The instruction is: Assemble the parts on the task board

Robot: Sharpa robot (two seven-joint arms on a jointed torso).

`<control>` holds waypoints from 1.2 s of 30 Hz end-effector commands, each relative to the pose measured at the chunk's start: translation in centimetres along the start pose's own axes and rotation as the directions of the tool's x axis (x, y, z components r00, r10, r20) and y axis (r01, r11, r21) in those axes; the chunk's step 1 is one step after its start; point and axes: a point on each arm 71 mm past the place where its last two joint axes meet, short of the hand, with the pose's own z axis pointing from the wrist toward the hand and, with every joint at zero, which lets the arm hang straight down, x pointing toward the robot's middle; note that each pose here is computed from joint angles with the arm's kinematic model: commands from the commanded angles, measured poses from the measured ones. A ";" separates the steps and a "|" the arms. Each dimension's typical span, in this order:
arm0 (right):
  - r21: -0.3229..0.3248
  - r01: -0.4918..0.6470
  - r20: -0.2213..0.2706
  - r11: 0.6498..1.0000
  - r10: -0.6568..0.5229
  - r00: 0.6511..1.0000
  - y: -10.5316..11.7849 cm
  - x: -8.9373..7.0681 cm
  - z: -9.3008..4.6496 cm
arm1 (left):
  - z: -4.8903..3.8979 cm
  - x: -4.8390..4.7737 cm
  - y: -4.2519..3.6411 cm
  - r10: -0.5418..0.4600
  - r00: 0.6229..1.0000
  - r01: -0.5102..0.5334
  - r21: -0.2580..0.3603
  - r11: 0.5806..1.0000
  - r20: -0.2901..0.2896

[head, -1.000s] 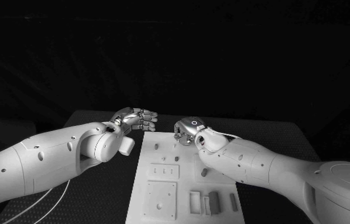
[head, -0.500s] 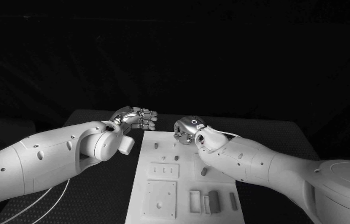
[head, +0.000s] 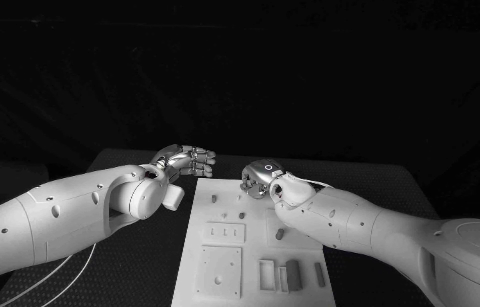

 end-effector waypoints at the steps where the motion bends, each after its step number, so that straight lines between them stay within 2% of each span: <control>1: -0.005 0.013 -0.043 1.000 -0.014 0.999 0.2 0.5 -0.1 | 0.03 0.08 -0.23 0.005 1.000 -0.005 0.016 1.000 -0.003; 11: -0.010 0.006 -0.031 1.000 -0.006 1.000 0.5 0.4 0.0 | 0.07 0.12 -0.23 0.005 1.000 -0.005 0.016 1.000 -0.004; 24: -0.002 -0.029 0.026 1.000 0.029 0.999 0.6 0.0 0.0 | 0.09 0.01 -0.20 0.005 1.000 -0.005 0.013 1.000 -0.003; 36: -0.017 -0.056 0.018 0.998 0.056 0.998 1.1 0.0 0.0 | 0.20 -0.08 -0.21 0.007 1.000 -0.007 0.014 1.000 0.002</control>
